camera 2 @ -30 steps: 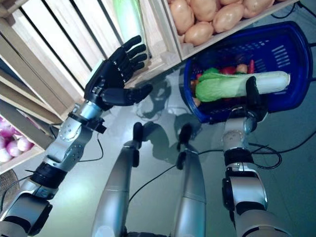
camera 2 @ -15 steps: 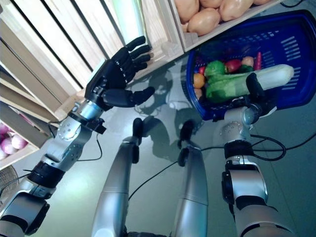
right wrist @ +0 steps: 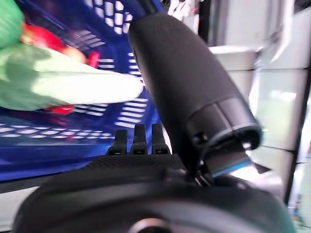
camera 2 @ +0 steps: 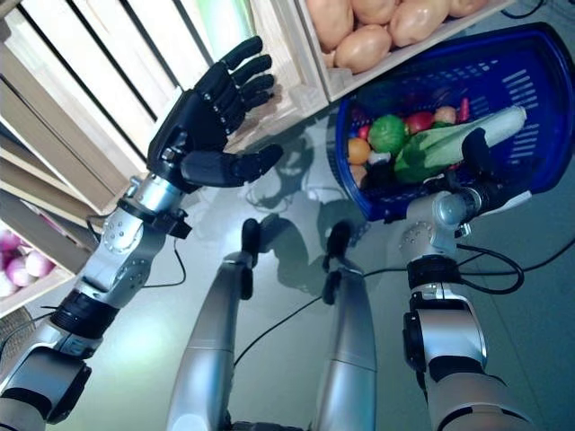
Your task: Put vegetables into the basket
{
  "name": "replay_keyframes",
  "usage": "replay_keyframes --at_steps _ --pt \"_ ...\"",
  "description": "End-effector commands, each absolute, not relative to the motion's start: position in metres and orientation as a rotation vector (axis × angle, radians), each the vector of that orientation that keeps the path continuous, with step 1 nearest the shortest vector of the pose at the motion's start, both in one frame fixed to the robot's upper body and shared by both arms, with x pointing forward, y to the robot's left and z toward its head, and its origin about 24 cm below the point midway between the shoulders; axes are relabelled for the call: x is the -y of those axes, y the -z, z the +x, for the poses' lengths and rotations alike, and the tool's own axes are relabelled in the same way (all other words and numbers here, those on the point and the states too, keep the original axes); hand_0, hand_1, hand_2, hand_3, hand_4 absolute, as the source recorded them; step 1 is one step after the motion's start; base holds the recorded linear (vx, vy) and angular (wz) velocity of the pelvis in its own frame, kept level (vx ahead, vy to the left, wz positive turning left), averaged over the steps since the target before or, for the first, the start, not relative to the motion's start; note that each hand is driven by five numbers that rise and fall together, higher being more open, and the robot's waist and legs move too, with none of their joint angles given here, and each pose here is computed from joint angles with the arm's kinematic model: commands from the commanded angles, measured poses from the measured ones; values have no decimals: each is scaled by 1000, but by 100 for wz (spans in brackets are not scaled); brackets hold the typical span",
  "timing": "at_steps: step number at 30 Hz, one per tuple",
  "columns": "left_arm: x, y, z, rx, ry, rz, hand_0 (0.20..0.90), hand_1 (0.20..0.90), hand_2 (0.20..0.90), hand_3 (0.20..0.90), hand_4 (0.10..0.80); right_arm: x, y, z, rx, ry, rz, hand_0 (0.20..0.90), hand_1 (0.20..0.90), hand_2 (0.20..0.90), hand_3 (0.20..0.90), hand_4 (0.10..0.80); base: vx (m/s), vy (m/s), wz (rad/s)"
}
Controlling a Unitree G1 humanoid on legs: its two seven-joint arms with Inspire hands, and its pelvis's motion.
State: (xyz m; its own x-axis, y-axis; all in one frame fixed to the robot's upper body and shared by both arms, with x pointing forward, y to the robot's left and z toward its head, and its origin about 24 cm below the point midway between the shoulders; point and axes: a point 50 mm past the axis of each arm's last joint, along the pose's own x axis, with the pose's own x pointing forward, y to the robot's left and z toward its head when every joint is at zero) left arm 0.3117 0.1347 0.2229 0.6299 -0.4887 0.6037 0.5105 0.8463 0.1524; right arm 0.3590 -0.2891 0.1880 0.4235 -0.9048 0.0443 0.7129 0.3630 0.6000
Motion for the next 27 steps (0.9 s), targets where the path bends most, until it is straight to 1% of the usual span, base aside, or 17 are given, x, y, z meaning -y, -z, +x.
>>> replay_keyframes --at_steps 1,3,8,13,15,21,24,27 --pt "-126 -287 269 1124 637 -125 900 900 900 900 800 304 -239 339 723 1084 431 900 900 900 900 800 -2 27 -4" --pt "-130 -289 267 1151 611 -120 900 900 900 900 800 302 -235 338 742 1027 438 900 900 900 900 800 8 16 -1" --pt "-143 -290 263 1207 458 -83 900 900 900 900 800 277 -211 334 730 821 463 900 900 900 900 800 41 34 -2" --pt "-160 -289 257 1264 274 56 900 900 900 900 800 248 -174 318 653 628 508 900 900 900 900 800 36 59 -5" --pt "-167 -288 255 1269 195 110 900 900 900 900 800 236 -152 306 603 557 524 900 900 900 900 800 27 75 -9" --pt "-178 -285 266 1203 12 349 900 900 900 900 800 223 -123 291 508 445 598 900 900 900 900 800 21 70 -8" --pt "-187 -279 272 1133 -24 415 900 900 900 900 800 216 -108 285 456 424 602 900 900 900 900 800 30 45 -14" --pt "-193 -276 278 1069 -41 557 900 900 900 900 800 214 -97 281 414 416 565 900 900 900 900 800 38 12 -14"
